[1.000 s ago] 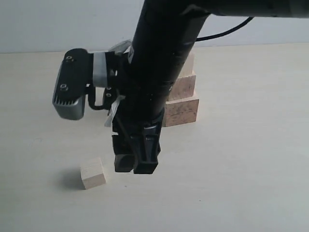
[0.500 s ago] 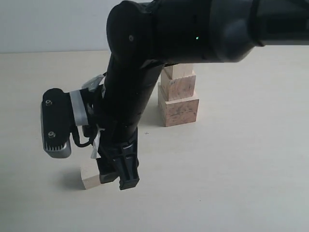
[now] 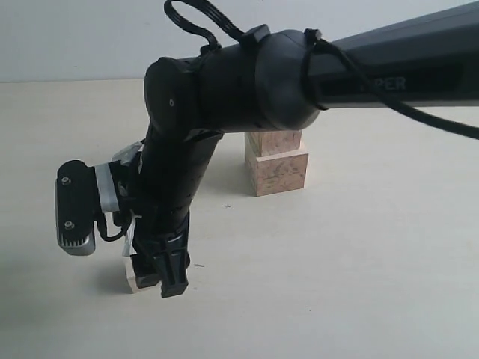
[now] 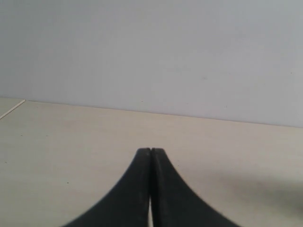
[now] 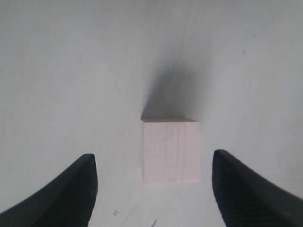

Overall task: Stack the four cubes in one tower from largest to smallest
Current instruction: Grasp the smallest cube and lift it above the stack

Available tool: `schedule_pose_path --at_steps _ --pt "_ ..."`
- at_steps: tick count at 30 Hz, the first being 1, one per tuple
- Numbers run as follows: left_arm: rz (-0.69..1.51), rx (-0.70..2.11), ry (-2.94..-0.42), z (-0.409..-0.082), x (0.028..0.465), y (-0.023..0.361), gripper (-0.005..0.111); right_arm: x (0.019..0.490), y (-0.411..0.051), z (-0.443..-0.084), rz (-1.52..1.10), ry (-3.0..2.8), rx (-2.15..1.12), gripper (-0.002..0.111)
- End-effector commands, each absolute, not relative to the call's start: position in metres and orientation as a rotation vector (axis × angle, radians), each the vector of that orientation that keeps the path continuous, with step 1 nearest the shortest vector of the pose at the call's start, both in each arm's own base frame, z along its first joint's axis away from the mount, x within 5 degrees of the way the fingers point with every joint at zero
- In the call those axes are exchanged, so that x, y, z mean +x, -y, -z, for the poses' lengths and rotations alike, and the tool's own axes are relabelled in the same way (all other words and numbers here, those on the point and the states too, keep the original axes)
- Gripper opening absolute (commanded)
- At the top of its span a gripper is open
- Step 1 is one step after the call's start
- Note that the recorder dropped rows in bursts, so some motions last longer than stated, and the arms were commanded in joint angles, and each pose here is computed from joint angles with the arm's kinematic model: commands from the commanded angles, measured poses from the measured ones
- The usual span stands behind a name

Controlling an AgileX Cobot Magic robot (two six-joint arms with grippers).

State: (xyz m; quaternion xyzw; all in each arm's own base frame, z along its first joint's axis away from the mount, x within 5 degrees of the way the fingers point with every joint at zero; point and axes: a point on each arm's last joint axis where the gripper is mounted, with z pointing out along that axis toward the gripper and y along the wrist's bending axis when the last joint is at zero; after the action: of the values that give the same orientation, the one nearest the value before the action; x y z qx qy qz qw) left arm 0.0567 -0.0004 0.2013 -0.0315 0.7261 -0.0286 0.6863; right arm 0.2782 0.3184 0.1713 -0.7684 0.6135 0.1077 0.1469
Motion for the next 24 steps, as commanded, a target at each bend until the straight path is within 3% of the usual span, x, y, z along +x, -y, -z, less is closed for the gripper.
schedule_pose_path --at_steps 1,24 --pt "0.074 -0.069 -1.623 -0.200 0.056 0.001 0.000 0.281 -0.324 -0.165 -0.327 -1.770 -2.212 0.065" --pt "0.073 -0.068 -1.623 -0.200 0.056 0.001 0.000 0.296 -0.338 -0.132 -0.315 -1.787 -2.216 0.065"
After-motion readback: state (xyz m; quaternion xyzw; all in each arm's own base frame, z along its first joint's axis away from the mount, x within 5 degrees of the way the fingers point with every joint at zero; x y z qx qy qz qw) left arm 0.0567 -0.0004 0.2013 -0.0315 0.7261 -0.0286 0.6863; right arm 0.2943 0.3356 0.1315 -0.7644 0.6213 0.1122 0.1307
